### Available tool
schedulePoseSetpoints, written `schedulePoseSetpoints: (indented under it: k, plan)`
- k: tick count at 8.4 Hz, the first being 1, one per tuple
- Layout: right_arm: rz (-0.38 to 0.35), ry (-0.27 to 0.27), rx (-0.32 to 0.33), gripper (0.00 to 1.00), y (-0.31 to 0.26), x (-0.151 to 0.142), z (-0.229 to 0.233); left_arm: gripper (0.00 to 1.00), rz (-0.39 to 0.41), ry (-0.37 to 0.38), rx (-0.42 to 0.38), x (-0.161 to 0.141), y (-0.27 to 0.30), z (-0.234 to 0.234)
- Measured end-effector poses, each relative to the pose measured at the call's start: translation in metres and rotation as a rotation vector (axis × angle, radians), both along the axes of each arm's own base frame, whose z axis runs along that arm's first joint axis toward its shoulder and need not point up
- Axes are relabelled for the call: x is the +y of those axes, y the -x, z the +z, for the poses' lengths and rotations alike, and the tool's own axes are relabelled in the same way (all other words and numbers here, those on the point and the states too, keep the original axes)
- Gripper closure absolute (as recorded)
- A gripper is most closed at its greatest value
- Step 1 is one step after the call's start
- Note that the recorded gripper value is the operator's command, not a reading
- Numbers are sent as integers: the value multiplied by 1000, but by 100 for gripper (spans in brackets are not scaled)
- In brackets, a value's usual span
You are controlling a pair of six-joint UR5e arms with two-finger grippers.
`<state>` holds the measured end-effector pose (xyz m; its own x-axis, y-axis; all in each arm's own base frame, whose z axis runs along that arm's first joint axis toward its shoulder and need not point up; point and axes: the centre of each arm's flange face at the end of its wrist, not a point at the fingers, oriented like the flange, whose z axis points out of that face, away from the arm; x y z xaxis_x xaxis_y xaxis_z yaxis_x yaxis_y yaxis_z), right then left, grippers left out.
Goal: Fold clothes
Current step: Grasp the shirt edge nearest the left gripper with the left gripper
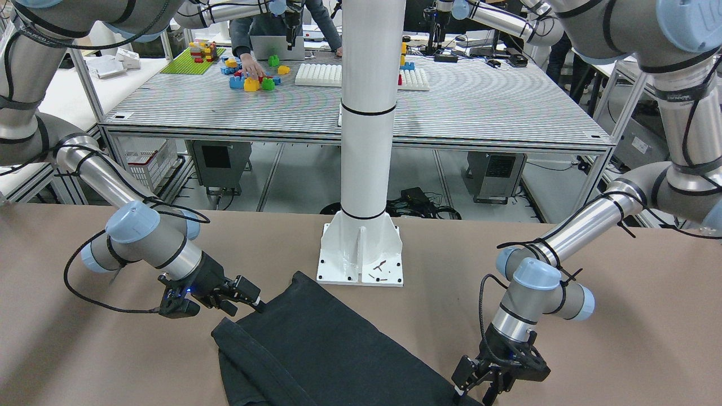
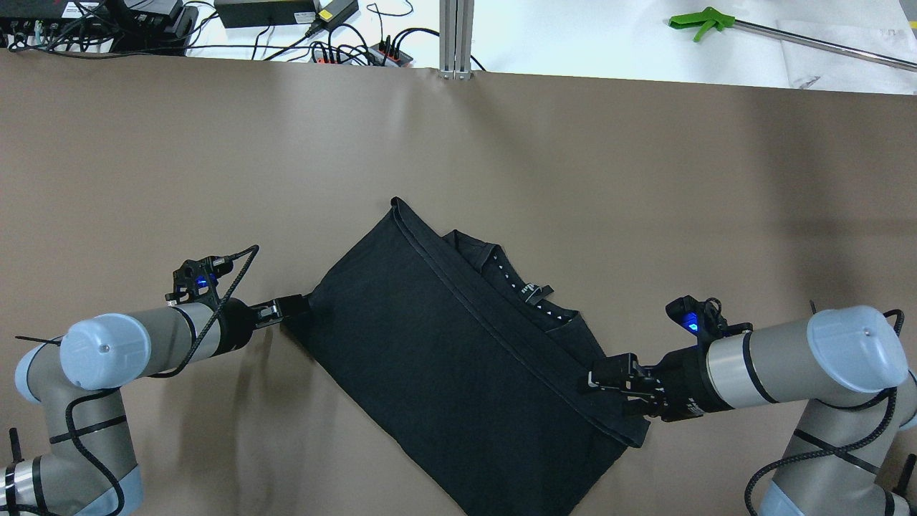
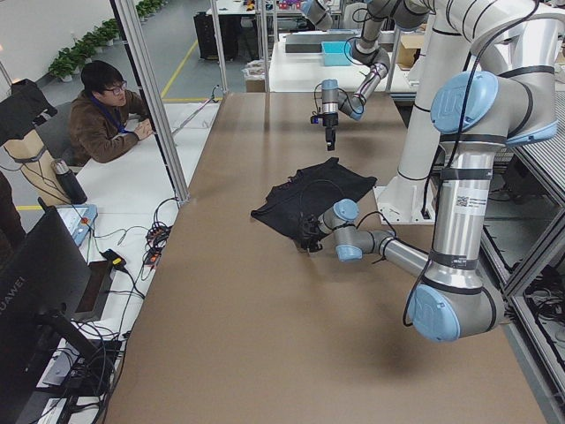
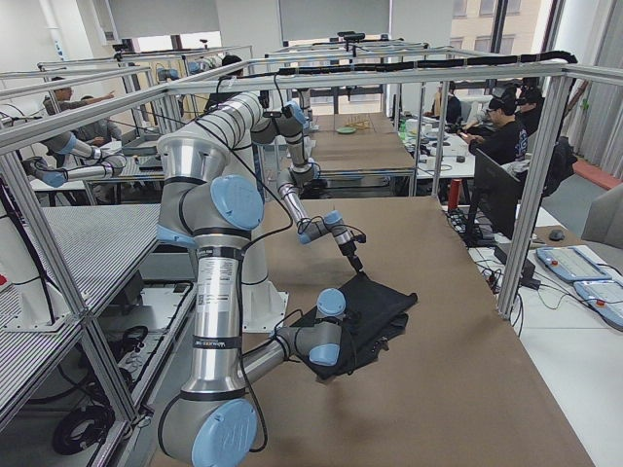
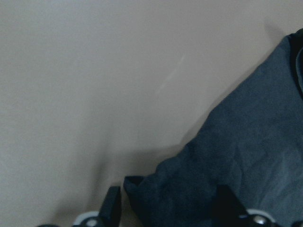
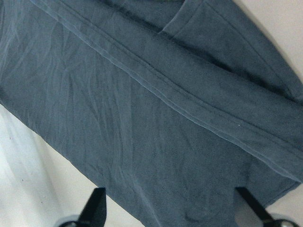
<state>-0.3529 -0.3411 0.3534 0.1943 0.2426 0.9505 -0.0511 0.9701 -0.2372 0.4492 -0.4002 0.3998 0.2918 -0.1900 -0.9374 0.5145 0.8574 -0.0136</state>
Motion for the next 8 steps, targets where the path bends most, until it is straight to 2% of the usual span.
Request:
schedulePoseSetpoints:
  k: [2, 6, 8]
  plan:
    - [0, 0, 0, 6, 0, 0, 0, 100, -5, -3, 1, -1, -7, -3]
    - [3, 1, 2, 6, 0, -1, 1, 100, 0, -10, 28, -3, -8, -19]
    - [7, 0, 3, 6, 0, -2, 1, 100, -2, -5, 21, -14, 2, -21]
